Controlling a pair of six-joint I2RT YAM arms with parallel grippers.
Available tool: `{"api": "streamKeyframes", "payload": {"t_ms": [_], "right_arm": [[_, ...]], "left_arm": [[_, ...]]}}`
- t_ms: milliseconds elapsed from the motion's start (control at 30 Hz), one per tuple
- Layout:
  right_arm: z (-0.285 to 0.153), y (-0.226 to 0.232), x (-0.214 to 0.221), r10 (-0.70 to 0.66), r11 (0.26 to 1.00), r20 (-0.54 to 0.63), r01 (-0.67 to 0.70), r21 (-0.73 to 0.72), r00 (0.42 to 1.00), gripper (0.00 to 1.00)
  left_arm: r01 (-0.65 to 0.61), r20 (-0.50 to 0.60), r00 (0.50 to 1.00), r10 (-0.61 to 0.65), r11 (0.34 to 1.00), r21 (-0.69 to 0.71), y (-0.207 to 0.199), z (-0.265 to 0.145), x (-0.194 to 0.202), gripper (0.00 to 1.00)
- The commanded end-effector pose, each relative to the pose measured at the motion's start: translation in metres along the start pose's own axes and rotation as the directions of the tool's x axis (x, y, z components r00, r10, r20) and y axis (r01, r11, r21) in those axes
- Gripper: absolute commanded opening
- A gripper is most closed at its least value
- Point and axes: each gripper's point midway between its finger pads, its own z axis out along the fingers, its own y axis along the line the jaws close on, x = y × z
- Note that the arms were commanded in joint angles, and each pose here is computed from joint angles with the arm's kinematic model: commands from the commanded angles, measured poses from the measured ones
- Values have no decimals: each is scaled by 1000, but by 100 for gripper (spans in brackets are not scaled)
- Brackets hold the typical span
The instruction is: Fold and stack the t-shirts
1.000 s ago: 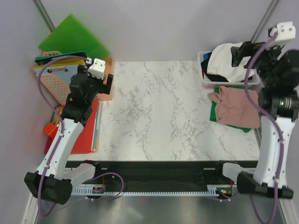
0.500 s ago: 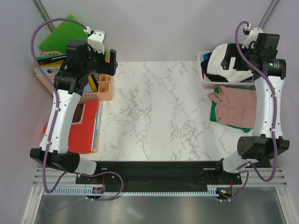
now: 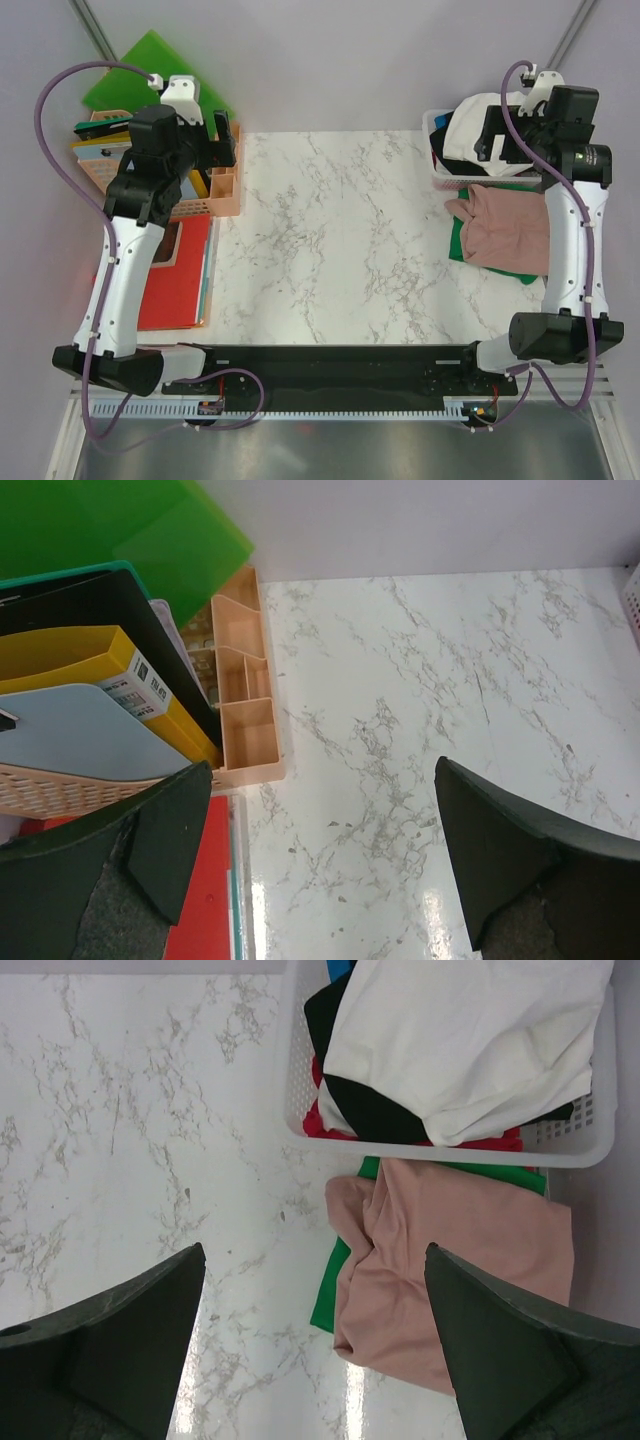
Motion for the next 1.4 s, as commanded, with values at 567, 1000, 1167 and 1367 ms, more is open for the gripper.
{"api": "streamKeyframes", "payload": {"t_ms": [567,1000,1167,1367], "right_arm": [[16,-2,44,1,1000,-46,-1,6,999,98],[25,-2,68,16,1000,-87,-15,3,996,98],[28,-2,75,20,1000,-97,-20,3,995,98],[32,-2,82,30,1000,-109,-30,-1,994,98]], "left_arm": [[1,39,999,0,999,-35,7,12,9,100],[10,52,999,-11,1000,14,-2,8,7,100],[24,51,998,-24,1000,2,0,9,9,100],[36,51,998,-37,999,17,-3,10,15,100]]}}
